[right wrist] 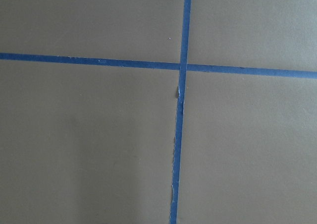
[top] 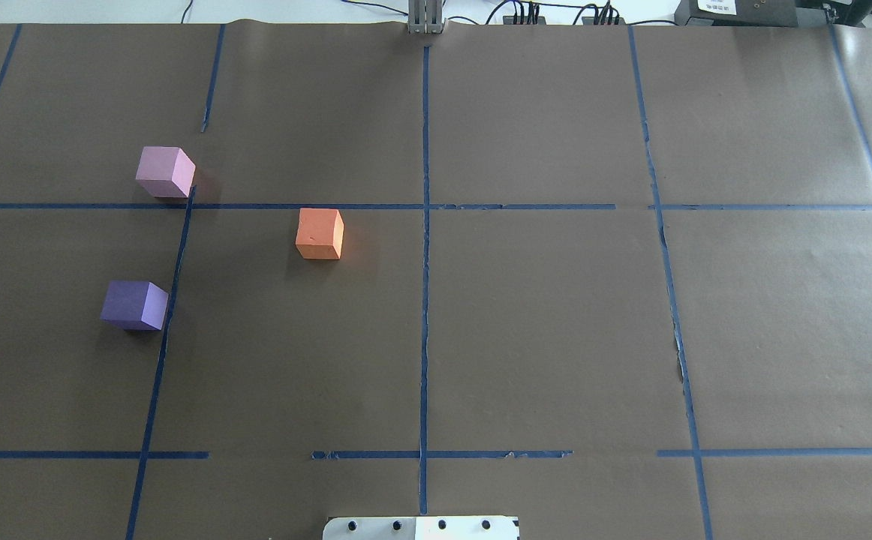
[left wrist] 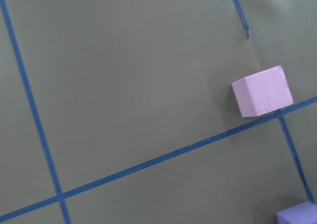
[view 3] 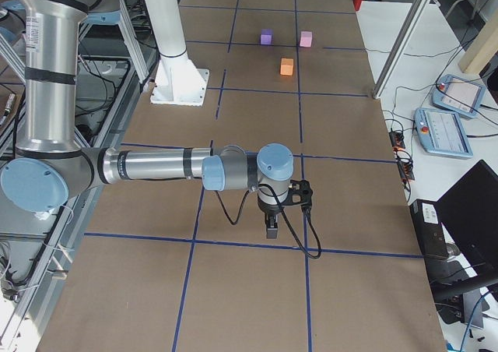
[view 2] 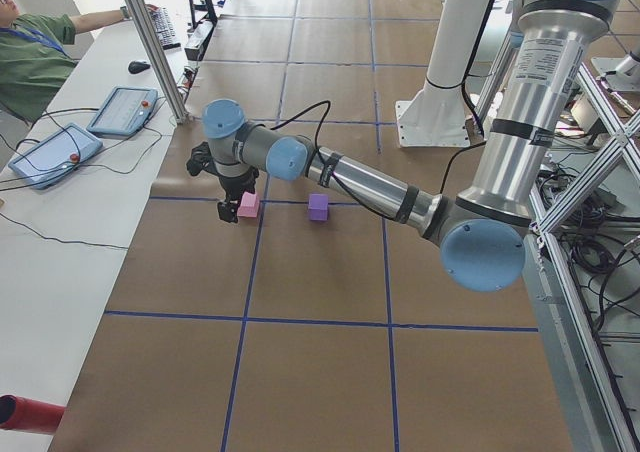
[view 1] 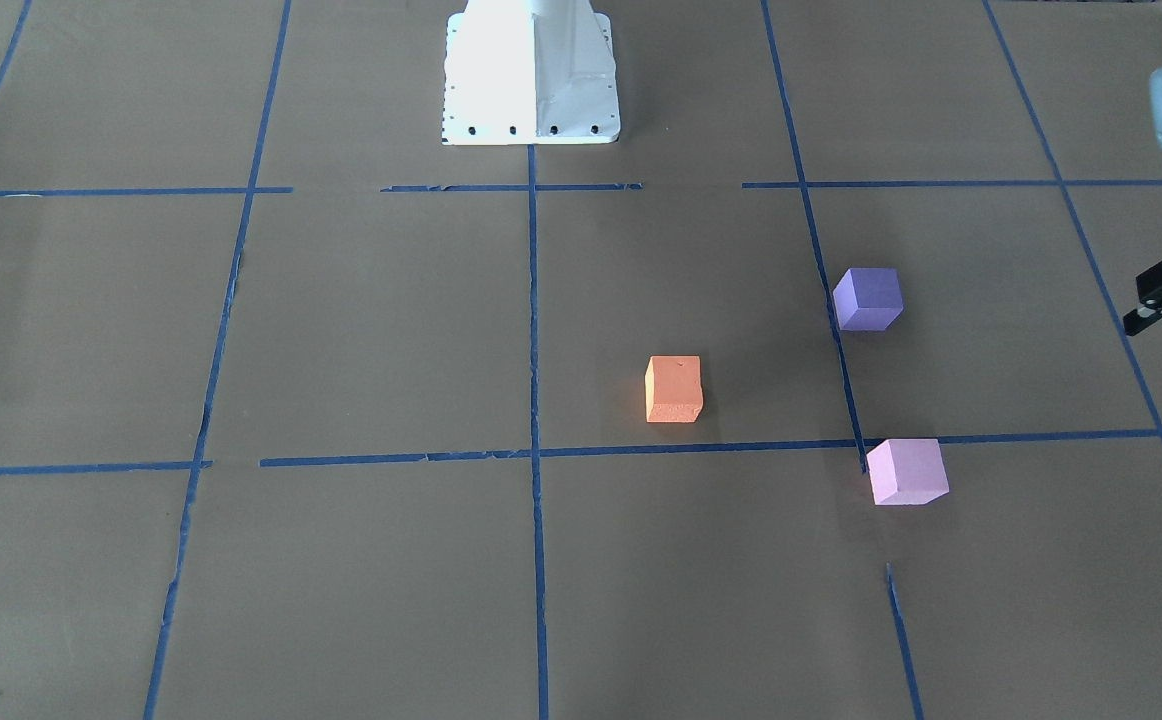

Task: Arrange blocks in a line
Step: 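Move the left gripper over the orange cube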

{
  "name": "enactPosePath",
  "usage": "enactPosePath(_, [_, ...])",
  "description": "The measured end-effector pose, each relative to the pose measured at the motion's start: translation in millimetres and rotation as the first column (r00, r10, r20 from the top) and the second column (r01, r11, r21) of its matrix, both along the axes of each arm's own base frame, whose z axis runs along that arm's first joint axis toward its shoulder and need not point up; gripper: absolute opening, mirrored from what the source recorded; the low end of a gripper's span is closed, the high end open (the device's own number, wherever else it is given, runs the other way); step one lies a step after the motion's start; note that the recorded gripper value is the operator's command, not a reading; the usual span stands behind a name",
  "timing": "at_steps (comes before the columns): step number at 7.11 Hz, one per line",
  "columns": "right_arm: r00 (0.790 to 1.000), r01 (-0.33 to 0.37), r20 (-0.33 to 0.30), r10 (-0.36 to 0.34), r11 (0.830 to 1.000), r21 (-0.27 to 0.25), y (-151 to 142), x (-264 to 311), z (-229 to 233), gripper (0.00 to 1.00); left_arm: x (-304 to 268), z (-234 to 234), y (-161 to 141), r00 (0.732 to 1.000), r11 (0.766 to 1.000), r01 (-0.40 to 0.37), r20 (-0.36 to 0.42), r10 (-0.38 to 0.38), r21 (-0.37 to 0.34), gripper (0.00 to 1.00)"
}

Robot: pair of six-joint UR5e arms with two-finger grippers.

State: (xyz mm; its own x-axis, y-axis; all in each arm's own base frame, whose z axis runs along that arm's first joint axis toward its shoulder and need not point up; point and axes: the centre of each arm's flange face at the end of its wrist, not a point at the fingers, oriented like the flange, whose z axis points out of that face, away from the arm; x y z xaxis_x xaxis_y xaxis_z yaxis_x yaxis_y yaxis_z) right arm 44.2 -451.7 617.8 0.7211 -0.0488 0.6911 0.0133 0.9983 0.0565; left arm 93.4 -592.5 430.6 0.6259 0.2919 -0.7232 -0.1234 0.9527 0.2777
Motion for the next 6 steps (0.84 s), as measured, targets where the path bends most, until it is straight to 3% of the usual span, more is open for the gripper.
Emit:
enactPosePath(3, [1.000,0.000,0.000,0.000,1.000,0.000,0.0,0.0,0.0,1.00,174.2,-101.8,2.5,0.998,0.987,0.058,-0.025,-0.063,-0.147,1.00])
enactPosePath(6, [1.000,0.000,0.000,0.000,1.000,0.000,0.0,0.0,0.0,1.00,306.4,-157.3,26.4,0.990,0.973,0.125,-0.038,-0.135,-0.191,1.00])
